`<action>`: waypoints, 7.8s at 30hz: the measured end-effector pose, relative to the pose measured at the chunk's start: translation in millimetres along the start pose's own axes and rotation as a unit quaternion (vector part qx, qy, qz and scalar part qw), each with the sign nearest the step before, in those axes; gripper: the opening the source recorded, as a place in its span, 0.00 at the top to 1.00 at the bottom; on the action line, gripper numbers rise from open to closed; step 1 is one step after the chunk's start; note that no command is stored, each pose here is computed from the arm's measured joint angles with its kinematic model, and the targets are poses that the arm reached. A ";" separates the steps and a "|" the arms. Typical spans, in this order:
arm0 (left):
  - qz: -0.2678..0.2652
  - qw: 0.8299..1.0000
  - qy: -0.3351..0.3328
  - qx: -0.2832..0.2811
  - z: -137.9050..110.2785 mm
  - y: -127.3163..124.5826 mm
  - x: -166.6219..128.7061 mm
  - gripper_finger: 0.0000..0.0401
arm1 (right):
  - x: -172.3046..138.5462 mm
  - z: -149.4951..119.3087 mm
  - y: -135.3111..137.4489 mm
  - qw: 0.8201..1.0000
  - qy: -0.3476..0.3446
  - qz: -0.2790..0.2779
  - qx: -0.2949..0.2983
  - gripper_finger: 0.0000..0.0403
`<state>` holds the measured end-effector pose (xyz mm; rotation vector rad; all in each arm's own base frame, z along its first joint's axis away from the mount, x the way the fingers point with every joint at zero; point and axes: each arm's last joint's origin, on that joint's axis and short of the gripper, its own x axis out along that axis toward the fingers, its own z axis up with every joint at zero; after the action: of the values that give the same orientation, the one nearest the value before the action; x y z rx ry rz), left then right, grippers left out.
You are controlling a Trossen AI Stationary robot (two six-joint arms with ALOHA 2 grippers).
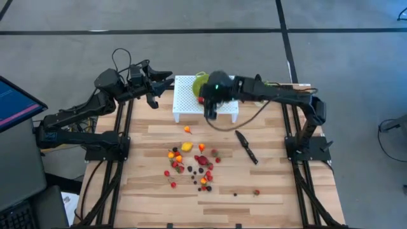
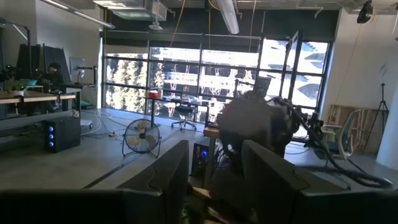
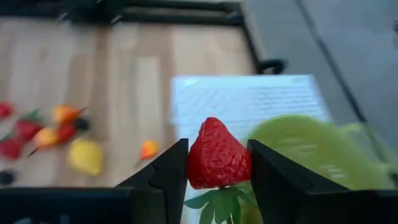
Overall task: Pick & Place Fruit
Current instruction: Put the red strawberry into the green strainer bowl, then adjust the green strainer bowl on the shelf, then put the green strainer bowl on the shelf
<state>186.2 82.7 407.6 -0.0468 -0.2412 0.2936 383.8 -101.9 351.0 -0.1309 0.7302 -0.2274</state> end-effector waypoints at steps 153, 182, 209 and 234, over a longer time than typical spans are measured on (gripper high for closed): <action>0.000 1.000 0.000 0.000 -0.1 -0.1 0.0 0.65 | 47.8 -60.7 182.0 0.941 0.258 0.128 -0.179 0.56; 0.000 1.000 0.000 0.000 -0.1 0.0 0.0 0.65 | 75.2 -95.5 170.8 0.936 0.277 0.147 -0.161 0.72; 0.000 1.000 0.000 0.000 -0.1 0.0 0.0 0.65 | 77.1 -94.2 168.0 0.936 0.269 0.170 -0.152 0.89; 0.000 1.000 0.000 0.000 -0.1 -0.1 0.0 0.65 | 71.7 -92.6 174.6 0.936 0.265 0.173 -0.154 1.00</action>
<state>186.2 82.6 407.5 -0.0468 -0.2412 0.2933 401.1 45.3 202.0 -0.2403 1.3109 0.2041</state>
